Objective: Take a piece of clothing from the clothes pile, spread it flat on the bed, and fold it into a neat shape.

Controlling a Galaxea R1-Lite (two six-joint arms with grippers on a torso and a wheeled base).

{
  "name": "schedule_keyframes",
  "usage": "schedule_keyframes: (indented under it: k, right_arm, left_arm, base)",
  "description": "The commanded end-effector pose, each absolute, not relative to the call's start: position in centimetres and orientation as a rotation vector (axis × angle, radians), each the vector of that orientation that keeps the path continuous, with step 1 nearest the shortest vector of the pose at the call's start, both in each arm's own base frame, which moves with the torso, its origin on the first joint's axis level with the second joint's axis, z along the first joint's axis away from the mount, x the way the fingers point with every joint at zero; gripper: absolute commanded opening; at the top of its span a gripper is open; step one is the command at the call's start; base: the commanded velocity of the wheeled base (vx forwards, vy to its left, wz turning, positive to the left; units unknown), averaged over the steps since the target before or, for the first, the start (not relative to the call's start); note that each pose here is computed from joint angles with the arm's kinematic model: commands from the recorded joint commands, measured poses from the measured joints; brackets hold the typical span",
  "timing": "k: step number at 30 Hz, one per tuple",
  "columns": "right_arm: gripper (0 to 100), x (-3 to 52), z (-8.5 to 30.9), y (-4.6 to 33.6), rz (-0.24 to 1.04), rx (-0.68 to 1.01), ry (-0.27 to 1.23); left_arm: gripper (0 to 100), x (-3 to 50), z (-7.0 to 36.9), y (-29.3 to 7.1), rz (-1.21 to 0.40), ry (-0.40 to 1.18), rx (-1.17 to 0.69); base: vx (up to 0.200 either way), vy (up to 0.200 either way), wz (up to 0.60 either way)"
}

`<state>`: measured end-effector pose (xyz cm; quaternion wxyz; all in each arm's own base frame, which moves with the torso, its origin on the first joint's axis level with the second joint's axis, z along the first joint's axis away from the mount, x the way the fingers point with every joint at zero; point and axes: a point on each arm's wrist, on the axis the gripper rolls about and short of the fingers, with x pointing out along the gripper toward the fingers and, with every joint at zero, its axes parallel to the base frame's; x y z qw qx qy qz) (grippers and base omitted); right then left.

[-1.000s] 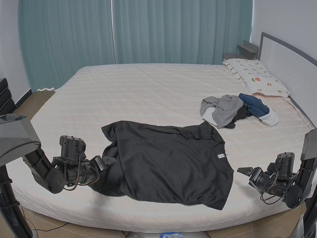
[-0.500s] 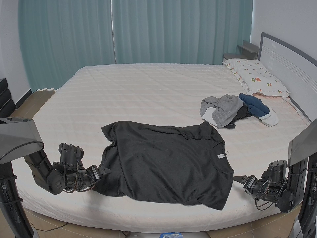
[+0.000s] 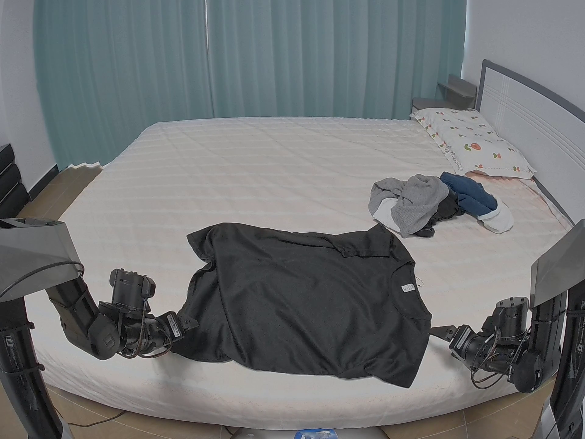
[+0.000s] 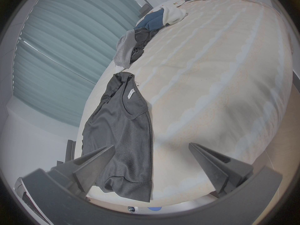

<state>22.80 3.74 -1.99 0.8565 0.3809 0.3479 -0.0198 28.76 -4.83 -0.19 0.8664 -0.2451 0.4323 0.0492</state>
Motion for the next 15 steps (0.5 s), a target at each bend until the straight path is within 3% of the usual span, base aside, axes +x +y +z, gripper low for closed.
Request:
schedule_keyframes:
  k: [1, 15]
  right_arm:
    - [100, 22.83, -1.80, 3.75, -0.035, 0.802, 0.716]
    - [100, 22.42, -1.31, 3.48, -0.040, 0.804, 0.708]
  left_arm:
    - [100, 28.69, -0.50, -4.85, 0.107, 0.918, -0.508]
    - [100, 28.35, -0.19, -4.74, 0.117, 0.965, -0.481]
  base:
    - [0.000, 0.000, 0.00]
    - [0.000, 0.000, 0.00]
